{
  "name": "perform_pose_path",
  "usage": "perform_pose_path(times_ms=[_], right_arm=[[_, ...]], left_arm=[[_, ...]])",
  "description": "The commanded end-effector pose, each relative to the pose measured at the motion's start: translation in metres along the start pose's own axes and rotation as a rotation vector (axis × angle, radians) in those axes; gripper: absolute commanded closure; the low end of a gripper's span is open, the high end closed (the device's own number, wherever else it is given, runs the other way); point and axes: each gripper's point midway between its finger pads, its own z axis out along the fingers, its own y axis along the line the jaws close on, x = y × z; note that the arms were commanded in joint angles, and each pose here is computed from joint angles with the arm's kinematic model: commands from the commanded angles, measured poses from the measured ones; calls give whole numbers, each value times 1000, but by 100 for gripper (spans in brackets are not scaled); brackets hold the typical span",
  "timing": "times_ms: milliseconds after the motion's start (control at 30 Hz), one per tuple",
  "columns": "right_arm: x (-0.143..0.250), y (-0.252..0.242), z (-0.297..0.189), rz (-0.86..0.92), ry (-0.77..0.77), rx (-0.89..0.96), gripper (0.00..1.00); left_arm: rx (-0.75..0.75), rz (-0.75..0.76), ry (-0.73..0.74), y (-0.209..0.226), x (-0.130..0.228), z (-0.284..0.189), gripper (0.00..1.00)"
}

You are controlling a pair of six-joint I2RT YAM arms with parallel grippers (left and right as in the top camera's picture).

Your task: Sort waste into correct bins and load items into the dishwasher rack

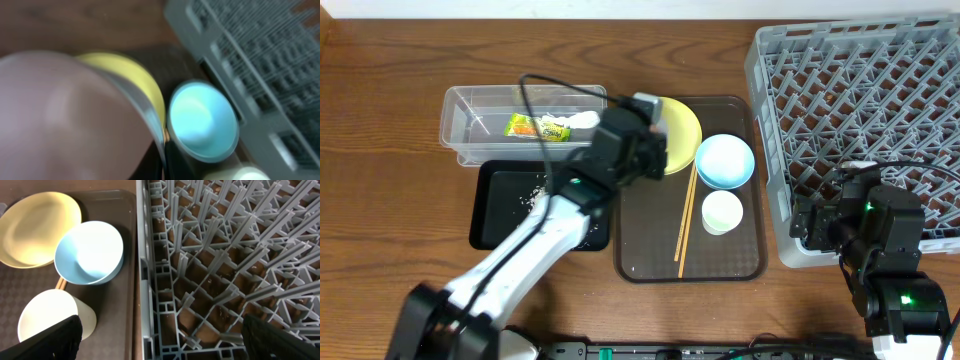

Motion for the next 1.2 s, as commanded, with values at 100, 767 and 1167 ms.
perform_pose_path(times_ms=[100,767,1167], right_arm=[[-7,-2,-4,22,-20,4,1],[-9,-2,-4,22,-26,4,1],[-9,-2,-4,22,-26,3,1]], left_arm=[[-172,37,-40,32,10,50,94],[132,13,26,-28,9,24,31],[116,-198,362,-47,94,-4,25]])
